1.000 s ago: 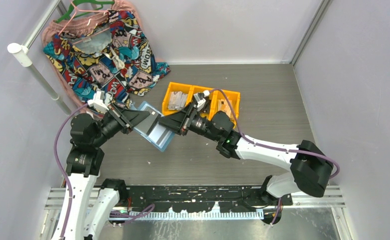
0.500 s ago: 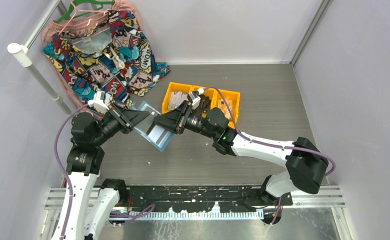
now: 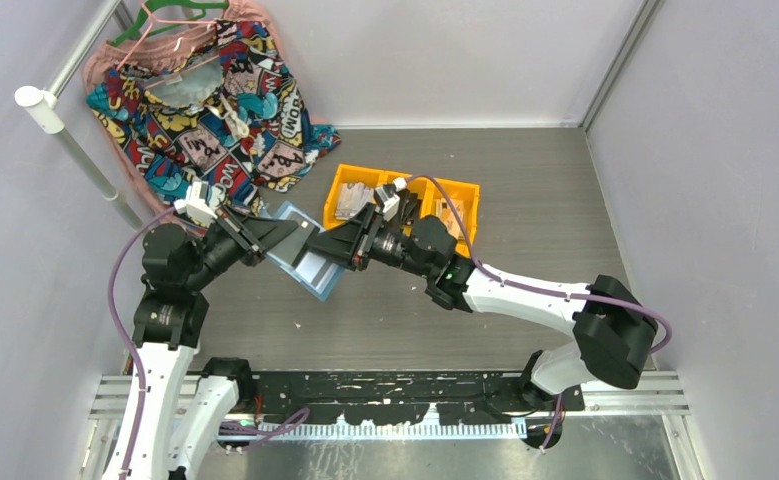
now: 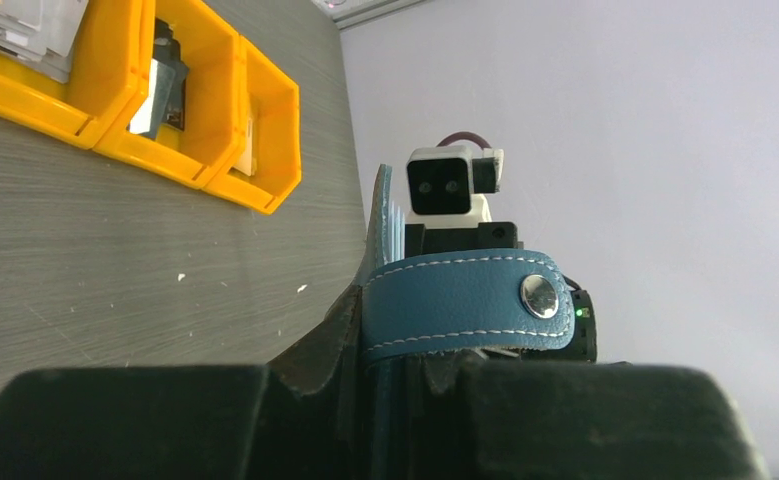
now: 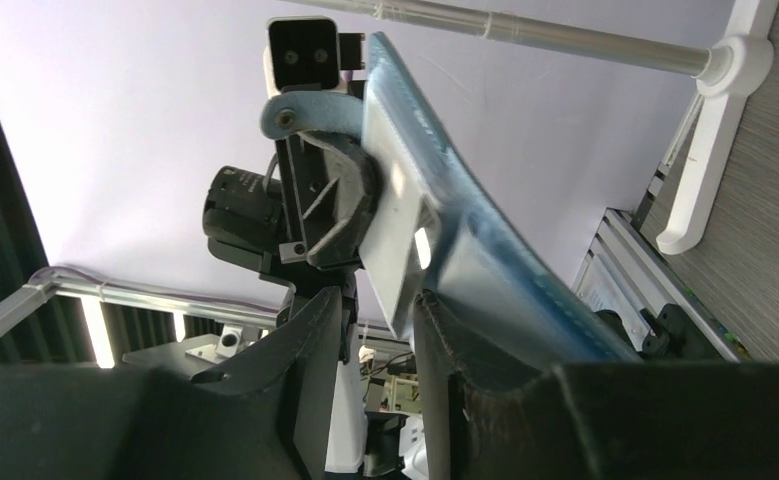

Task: Take the credit cards out of the card holder
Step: Remove the credit card from the card holder.

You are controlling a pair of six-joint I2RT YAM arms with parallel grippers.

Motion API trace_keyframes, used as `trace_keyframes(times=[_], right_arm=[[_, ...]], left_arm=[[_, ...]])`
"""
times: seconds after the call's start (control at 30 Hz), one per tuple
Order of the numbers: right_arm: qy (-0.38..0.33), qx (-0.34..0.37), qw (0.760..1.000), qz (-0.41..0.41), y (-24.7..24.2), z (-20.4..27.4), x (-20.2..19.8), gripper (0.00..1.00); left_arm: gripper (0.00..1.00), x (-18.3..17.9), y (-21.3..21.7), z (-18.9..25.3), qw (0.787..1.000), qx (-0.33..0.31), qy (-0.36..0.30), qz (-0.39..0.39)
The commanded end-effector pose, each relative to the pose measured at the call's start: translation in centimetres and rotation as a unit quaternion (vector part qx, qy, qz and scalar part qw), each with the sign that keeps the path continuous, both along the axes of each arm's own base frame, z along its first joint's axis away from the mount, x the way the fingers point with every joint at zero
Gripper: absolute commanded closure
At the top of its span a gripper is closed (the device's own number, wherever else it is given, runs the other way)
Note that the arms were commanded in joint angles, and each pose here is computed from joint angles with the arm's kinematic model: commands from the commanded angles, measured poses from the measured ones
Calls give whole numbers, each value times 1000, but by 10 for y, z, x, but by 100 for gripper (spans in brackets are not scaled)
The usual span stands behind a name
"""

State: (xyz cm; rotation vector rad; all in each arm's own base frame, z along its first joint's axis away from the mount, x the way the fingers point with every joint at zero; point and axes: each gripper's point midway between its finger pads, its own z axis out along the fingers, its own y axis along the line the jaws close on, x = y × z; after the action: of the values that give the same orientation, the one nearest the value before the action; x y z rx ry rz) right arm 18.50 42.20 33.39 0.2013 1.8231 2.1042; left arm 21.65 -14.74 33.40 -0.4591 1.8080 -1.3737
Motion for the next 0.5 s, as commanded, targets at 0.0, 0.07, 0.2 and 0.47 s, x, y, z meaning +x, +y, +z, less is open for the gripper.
trace_keyframes(times=[0.0,0.07,0.2,0.47], right_arm=[[-10,-4,1000,4,-4,4,-7,61],[-11,-5,1000,5,-5,4,-8,61],[-13,-5,1000,-1,-7,5,-7,61],[-18,37,999,14,10,28,0,62]], left_arm=[[96,-8,-1,45,996,-9,-85,-9],[96,-7,-1,45,996,-9,-86,-7],[96,-8,-2,44,996,-10,-86,-10],[96,-14,-6,40,997,-22,-67,-26]])
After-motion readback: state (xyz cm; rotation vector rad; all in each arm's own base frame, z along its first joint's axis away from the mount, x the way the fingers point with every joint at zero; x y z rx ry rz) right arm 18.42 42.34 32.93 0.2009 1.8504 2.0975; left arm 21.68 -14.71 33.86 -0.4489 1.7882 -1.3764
